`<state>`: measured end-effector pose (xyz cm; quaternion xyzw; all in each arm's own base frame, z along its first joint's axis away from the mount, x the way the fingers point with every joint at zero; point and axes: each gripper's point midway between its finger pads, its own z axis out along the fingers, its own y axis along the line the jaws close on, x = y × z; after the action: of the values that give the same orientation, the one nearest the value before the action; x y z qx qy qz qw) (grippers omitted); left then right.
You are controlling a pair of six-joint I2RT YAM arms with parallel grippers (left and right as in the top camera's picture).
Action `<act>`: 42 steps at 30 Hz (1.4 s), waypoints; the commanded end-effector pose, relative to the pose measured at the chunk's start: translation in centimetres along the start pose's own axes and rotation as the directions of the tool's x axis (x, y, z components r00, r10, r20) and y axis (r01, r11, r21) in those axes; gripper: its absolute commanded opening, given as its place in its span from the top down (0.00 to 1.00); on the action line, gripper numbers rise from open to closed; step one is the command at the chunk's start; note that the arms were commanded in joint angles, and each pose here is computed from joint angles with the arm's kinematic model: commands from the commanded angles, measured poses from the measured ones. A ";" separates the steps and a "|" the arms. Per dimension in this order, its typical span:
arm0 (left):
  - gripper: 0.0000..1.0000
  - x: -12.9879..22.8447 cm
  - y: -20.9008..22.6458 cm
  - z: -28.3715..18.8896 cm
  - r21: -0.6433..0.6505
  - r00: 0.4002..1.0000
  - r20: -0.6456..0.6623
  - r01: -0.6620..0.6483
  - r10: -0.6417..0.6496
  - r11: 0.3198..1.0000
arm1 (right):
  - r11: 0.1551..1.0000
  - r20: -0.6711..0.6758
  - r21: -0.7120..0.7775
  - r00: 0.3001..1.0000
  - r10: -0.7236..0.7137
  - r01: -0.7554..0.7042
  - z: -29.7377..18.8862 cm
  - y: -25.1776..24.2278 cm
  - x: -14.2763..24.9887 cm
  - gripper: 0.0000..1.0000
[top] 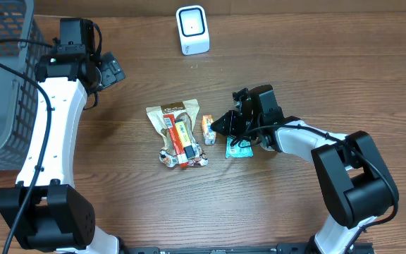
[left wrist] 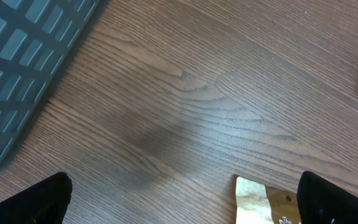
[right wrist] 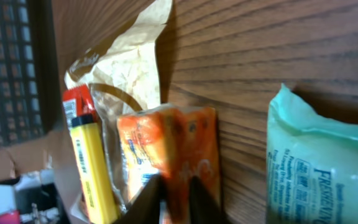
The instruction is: Scan the item barcode
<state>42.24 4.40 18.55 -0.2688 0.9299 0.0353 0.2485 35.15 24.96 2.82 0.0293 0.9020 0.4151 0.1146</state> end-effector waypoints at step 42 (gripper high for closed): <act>0.00 -0.4 0.1 -0.4 0.003 1.000 0.014 -0.015 0.015 1.000 | 0.721 -0.110 0.572 0.907 -0.406 0.392 -0.8 2.6 0.6 0.22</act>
<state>42.24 4.40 18.55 -0.2688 0.9299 0.0353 0.2485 33.44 26.18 5.29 -0.1270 0.9698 0.0982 0.1836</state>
